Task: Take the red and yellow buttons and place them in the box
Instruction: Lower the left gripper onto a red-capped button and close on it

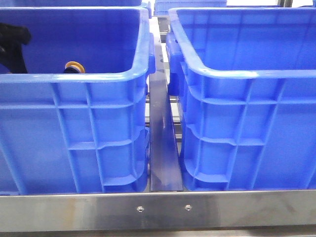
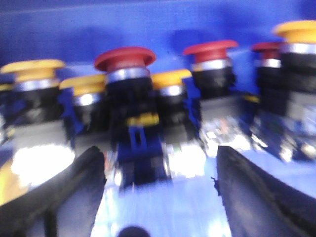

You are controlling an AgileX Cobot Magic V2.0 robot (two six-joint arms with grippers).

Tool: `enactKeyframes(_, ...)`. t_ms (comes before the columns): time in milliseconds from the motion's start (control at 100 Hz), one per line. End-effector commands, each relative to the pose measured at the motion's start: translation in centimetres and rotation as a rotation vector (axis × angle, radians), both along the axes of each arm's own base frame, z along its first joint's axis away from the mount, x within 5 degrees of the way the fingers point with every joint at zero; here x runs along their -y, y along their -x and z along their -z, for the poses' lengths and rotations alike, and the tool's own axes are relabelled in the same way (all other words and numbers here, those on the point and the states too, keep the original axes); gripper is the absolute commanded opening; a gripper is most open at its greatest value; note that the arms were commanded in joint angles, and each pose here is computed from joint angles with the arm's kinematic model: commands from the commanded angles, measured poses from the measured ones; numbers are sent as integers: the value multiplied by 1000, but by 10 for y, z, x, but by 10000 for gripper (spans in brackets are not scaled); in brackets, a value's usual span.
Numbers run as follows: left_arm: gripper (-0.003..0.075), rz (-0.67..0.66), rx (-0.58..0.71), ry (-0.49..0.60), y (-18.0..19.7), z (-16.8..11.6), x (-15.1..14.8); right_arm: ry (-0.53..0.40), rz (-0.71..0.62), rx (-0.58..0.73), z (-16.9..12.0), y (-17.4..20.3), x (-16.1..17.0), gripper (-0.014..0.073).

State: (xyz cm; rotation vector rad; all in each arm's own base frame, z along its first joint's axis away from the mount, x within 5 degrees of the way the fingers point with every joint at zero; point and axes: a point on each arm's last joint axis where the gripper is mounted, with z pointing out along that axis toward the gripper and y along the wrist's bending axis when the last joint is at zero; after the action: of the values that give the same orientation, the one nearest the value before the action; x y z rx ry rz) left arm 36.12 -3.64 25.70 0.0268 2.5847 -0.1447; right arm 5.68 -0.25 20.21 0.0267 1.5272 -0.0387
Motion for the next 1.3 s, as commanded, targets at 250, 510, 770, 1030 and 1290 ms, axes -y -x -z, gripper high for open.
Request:
enactKeyframes(250,438,-1,80,12,-14,-9,4,19,-3,127,-15,4,-1,-67)
enactKeyframes(510,226,-3,103,13,-15,-11,4,19,-3,127,-15,4,-1,-67)
enactKeyframes(770,111,-4,140,16,-12,-21,3,19,-3,127,-15,4,-1,-67)
enactKeyframes(1030,111,18,232,22,27,-54,1,19,-3,127,-15,4,-1,-67)
enactKeyframes(1290,104,223,355,43,82,-85,22,19,-3,127,-15,4,-1,-67)
